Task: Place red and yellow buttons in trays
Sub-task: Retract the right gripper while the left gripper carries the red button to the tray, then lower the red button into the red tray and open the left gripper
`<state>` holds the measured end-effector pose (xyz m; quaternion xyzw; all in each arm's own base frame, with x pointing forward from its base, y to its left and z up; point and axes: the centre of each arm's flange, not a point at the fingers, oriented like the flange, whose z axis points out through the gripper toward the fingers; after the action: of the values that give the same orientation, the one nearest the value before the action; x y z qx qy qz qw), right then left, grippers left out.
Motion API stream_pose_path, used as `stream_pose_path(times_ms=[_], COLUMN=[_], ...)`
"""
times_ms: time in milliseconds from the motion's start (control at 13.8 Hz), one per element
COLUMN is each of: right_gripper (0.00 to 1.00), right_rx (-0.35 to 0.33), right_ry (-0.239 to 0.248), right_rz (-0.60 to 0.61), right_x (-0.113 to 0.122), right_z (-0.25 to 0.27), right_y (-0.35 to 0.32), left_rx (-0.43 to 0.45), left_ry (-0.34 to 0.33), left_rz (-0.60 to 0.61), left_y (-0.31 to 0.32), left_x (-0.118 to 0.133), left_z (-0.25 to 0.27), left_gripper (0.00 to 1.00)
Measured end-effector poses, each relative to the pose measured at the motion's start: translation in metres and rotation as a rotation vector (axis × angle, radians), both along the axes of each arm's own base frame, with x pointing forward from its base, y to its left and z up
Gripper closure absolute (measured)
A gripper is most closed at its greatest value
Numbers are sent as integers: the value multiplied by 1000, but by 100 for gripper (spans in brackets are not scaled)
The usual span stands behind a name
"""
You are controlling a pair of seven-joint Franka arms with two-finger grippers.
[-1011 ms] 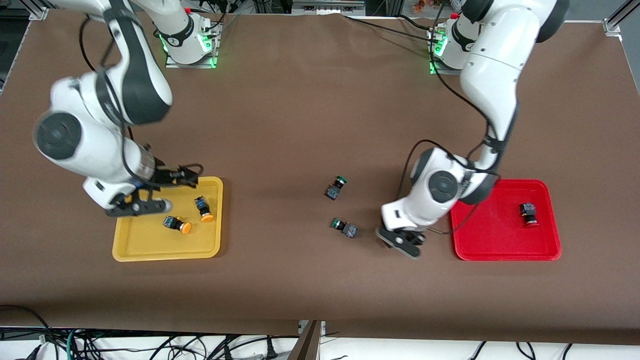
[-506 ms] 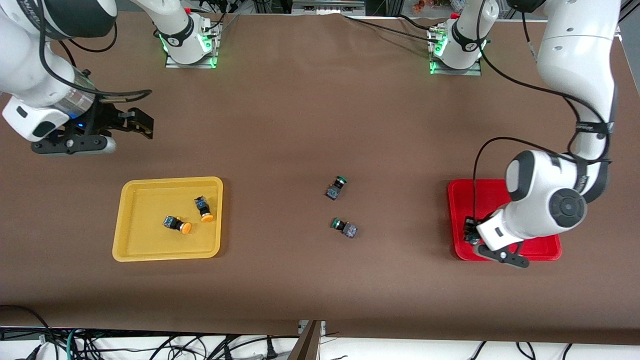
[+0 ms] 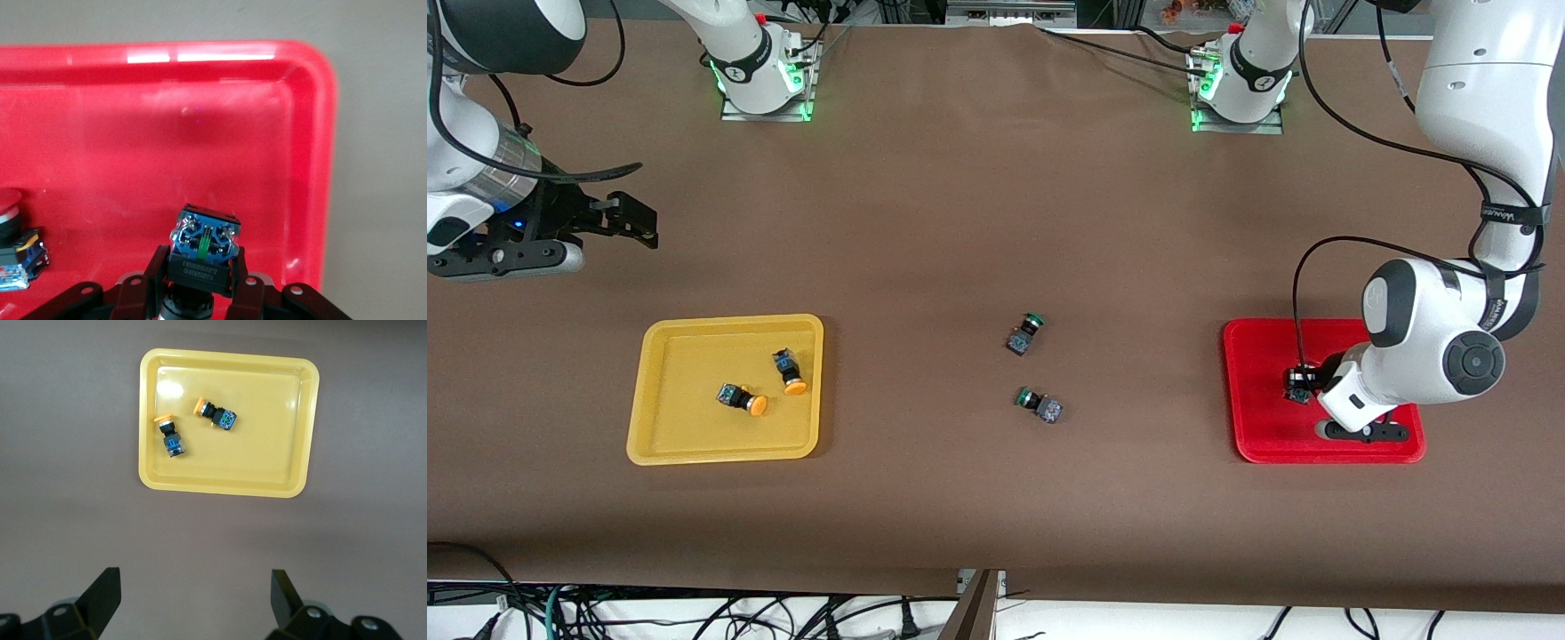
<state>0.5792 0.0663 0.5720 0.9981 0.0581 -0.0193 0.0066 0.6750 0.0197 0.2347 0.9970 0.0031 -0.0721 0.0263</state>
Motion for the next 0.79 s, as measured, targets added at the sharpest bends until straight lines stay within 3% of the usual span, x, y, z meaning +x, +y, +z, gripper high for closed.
stream_pose_path(times_ms=[289,578,795], right_gripper=[0,0,0], right_rx=[2,-37,-49], right_ry=[-19,-8,-1], right_rz=[-1,3,5], right_x=[1,0,1], right_z=[10,11,11], right_y=[-2,-6,-6], left_rx=[-2,3,6], left_ry=[-22,-19,-53], left_rz=[26,96,142], left_y=[13,3,-3], left_x=[-19,-25,-24], left_z=[-34,-31,-31], left_gripper=[59,59,59])
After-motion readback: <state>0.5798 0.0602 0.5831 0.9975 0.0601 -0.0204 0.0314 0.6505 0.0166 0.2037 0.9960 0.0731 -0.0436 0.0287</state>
